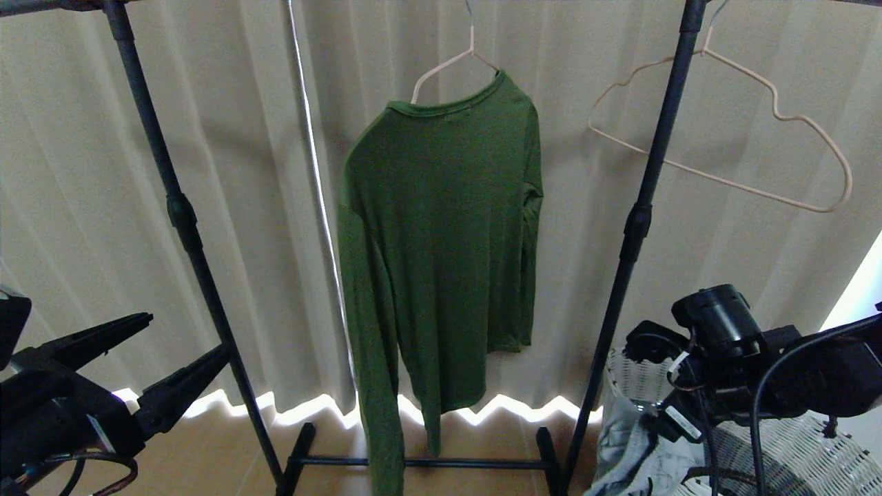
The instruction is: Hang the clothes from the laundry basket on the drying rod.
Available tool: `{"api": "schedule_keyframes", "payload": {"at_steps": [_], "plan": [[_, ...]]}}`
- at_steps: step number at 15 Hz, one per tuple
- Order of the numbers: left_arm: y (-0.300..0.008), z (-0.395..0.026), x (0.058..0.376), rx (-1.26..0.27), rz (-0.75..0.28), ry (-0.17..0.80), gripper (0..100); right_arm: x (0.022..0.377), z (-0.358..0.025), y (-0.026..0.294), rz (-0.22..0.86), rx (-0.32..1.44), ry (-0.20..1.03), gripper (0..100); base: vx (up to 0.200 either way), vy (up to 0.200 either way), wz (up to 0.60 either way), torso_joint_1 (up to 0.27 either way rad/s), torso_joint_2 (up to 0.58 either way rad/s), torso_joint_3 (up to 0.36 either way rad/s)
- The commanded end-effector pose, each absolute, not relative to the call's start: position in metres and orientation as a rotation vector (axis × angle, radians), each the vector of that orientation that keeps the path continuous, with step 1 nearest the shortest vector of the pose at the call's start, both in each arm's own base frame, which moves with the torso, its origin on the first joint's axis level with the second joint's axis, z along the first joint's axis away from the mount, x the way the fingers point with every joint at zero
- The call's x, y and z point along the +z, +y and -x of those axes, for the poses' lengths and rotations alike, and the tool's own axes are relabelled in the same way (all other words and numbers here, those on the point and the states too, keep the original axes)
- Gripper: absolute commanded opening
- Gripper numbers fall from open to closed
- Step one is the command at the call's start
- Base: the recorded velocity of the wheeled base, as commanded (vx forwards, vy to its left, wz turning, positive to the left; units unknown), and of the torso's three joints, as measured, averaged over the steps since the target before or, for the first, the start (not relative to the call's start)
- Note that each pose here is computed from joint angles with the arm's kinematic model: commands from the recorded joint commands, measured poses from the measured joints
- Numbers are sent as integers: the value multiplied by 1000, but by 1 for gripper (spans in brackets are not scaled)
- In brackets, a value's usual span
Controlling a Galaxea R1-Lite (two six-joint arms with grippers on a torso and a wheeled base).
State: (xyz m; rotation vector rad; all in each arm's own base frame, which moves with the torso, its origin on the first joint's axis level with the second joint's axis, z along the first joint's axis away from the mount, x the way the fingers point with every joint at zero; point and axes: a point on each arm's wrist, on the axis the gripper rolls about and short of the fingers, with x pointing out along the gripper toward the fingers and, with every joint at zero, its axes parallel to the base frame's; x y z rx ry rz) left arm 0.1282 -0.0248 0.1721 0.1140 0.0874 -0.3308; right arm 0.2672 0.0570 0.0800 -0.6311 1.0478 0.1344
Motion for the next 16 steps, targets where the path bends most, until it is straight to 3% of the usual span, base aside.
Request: {"api": "schedule_keyframes", "payload": {"at_steps": [1, 7, 13, 14, 16], "plan": [[-25, -128, 172, -331, -114, 86, 100, 77, -270, 59, 634, 140, 1051, 100, 0, 0, 0, 0, 0, 0], [-25, -128, 172, -331, -114, 88, 100, 49, -287, 44, 625, 93, 1159, 100, 0, 0, 0, 0, 0, 0], [-25, -128, 172, -329, -114, 88, 100, 45, -293, 43, 621, 92, 1165, 100, 0, 0, 0, 0, 0, 0], [-25, -128, 172, -329, -114, 88, 100, 45, -292, 43, 621, 92, 1168, 0, 0, 0, 0, 0, 0, 0], [-25, -128, 172, -329, -114, 89, 100, 50, -289, 43, 618, 90, 1154, 0, 0, 0, 0, 0, 0, 0]]}}
